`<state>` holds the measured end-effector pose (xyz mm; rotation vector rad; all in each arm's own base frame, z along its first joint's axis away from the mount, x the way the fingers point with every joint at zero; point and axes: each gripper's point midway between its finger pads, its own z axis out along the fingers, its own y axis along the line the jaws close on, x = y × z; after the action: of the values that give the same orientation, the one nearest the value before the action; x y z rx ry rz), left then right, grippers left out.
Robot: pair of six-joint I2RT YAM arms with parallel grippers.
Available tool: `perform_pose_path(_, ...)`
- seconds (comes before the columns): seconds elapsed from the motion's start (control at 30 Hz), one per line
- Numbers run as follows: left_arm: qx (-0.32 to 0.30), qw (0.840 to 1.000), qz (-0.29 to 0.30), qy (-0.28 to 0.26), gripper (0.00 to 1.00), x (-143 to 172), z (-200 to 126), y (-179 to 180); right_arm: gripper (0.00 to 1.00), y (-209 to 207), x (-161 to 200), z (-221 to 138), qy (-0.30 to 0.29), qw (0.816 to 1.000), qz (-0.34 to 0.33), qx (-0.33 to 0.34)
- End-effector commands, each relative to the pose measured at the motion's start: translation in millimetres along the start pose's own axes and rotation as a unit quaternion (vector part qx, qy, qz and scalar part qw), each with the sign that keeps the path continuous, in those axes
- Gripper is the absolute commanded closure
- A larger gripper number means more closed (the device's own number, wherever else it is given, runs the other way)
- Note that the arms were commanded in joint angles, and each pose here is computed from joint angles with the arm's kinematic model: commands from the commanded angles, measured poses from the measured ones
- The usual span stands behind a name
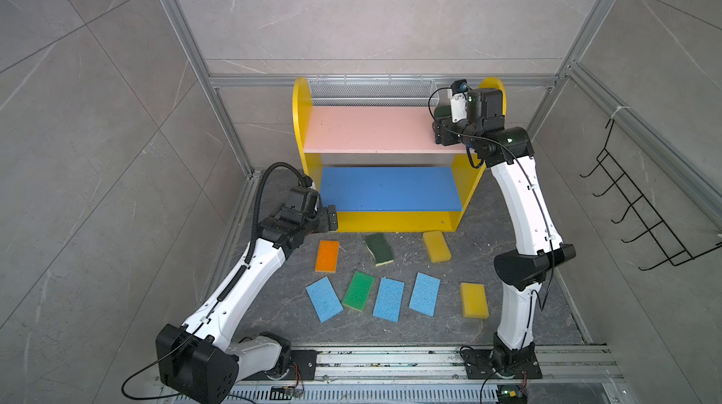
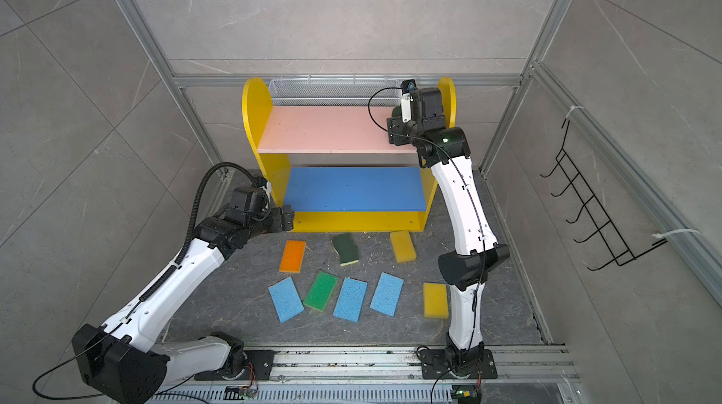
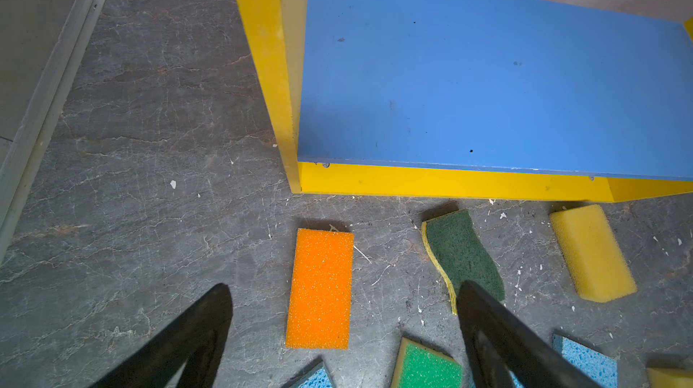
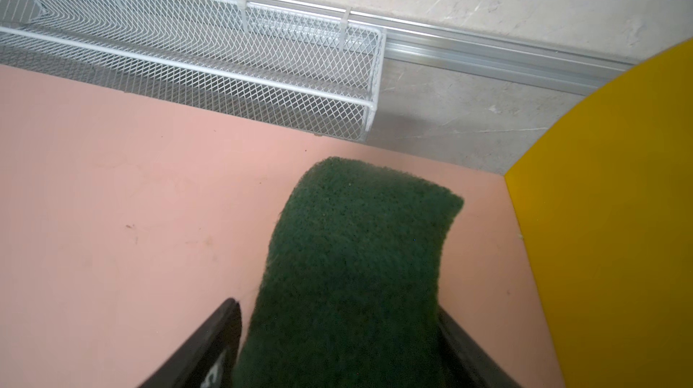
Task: Arrange cleaning sponges on a shelf
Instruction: Place the cleaning sponge at the shelf.
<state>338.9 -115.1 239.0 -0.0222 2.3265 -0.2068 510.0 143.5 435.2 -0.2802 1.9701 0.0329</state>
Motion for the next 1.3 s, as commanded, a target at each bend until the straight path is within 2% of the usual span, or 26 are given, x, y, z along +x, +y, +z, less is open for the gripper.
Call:
perform_pose_path(0.0,0.006,0.999,-0.013,-0.030,0.04,-15.0,-14.7,-0.4,0.20,6.2,13.1,-11.9,0.027,0.999,-0.012,-0.019)
perform_pose_path(0.67,0.008,0.999,-0.022,-0.048,0.04,-13.5,-41.9,6.1,0.06,2.5,-8.4,-45.7,-0.011,1.000,-0.003,-0.024)
perform_pose_path(0.87,0.004,0.999,-0.016,-0.049,0.03,-14.3,-46.8,8.2,0.04,0.6,-12.8,-56.2,-0.023,0.999,0.006,-0.023)
perform_pose_path(1.1,0.011,0.999,-0.017,-0.044,0.03,-11.7,-46.8,5.9,0.04,3.8,-6.3,-56.6,-0.009,0.999,0.015,-0.032)
perform_pose_path(1.27,0.017,0.999,-0.012,-0.045,0.03,-10.9,-50.2,4.6,0.04,8.8,-9.3,-73.2,-0.018,0.998,0.023,-0.053)
